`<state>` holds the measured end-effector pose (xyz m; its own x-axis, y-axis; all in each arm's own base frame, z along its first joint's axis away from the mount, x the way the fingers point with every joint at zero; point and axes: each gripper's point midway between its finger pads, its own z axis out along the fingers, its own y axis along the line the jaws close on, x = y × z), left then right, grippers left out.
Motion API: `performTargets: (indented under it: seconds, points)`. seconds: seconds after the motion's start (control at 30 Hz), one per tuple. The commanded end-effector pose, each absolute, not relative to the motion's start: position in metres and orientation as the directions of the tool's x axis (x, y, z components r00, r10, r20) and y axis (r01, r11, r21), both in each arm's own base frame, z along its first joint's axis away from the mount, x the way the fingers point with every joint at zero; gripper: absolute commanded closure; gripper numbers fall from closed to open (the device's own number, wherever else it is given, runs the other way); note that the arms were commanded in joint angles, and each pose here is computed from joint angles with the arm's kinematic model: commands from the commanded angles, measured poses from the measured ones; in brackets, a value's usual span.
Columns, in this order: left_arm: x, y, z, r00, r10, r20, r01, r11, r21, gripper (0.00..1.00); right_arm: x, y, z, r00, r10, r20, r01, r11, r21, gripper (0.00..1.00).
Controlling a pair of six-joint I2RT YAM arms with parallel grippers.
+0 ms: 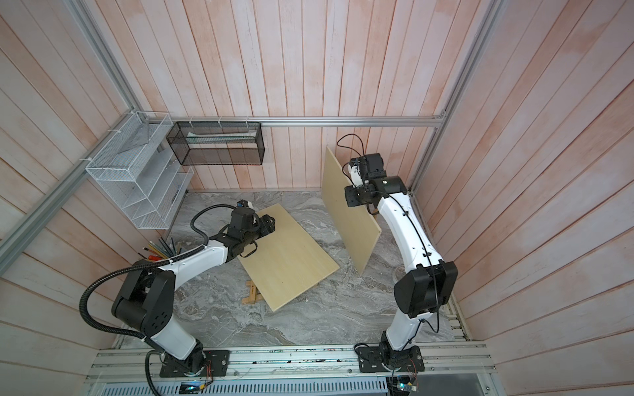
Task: Assemble the easel
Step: Pick up the drawing board.
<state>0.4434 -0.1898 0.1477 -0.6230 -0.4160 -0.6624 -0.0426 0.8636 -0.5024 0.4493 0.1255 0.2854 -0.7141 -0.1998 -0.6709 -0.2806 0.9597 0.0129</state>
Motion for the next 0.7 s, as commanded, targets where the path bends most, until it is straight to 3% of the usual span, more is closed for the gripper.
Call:
performTargets:
  seconds: [0.0, 0.13, 0.37, 0.67]
  points:
    - [0.446, -0.189, 0.153, -0.611, -0.409, -0.677, -0.044, 0.872, -0.487, 0.18, 0.451, 0.130, 0.276, -0.744, -0.193, -0.639, -0.285, 0.958, 0.043, 0.74]
    - [0.446, -0.190, 0.153, -0.615, -0.408, -0.674, -0.043, 0.871, -0.489, 0.18, 0.459, 0.137, 0.280, -0.737, -0.192, -0.649, -0.299, 0.952, 0.058, 1.00]
    - [0.447, -0.190, 0.154, -0.621, -0.407, -0.670, -0.046, 0.873, -0.486, 0.18, 0.466, 0.144, 0.333, -0.640, -0.168, -0.750, -0.342, 0.936, 0.082, 1.00]
    - [0.446, -0.187, 0.152, -0.632, -0.397, -0.666, -0.069, 0.885, -0.461, 0.18, 0.417, 0.140, 0.445, -0.216, -0.282, -0.935, -0.572, 0.812, -0.113, 1.00]
